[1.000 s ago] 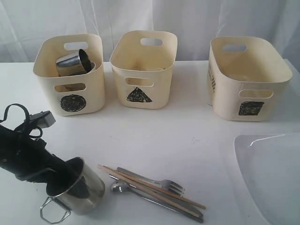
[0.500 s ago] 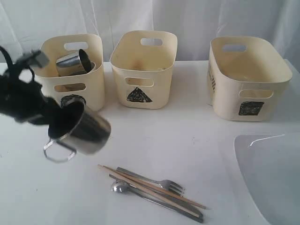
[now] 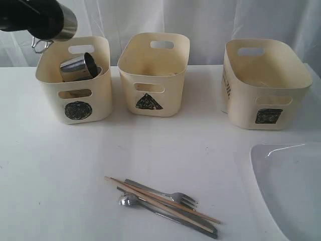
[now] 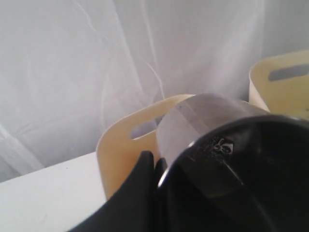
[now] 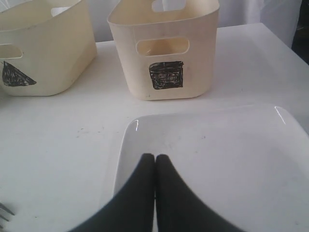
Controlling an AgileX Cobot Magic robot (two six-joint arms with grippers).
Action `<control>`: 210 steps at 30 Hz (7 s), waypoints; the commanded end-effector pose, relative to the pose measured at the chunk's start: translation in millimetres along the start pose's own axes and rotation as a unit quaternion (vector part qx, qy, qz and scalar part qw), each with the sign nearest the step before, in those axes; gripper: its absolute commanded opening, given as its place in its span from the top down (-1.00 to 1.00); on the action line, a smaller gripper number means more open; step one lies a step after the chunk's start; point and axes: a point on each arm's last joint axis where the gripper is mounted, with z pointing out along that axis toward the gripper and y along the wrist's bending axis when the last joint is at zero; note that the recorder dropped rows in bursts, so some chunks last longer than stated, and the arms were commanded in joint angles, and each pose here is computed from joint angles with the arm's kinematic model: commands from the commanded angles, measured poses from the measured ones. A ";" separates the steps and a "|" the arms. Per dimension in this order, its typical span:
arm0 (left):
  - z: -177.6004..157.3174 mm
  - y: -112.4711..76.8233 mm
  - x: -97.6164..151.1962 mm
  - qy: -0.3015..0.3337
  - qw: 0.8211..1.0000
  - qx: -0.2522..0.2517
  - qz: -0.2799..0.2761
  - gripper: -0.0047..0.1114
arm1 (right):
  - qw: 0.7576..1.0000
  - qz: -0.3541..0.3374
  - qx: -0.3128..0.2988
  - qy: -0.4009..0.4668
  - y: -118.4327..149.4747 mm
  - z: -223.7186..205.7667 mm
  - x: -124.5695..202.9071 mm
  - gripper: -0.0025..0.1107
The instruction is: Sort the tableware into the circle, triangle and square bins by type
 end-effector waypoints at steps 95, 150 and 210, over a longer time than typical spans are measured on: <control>-257.7 -24.9 57.4 -0.051 0.996 -0.017 0.072 0.92 | 1.000 -0.001 -0.001 -0.007 0.1 0.0 -0.7 0.96; -247.9 -59.9 269.4 0.184 0.940 -0.124 -0.261 0.92 | 1.000 -0.001 -0.001 -0.007 0.1 0.0 -0.7 0.96; -260.4 -73.4 270.9 0.076 0.983 -0.079 -0.147 0.92 | 0.932 -0.350 0.050 -0.076 -3.8 -1.5 -15.5 0.96</control>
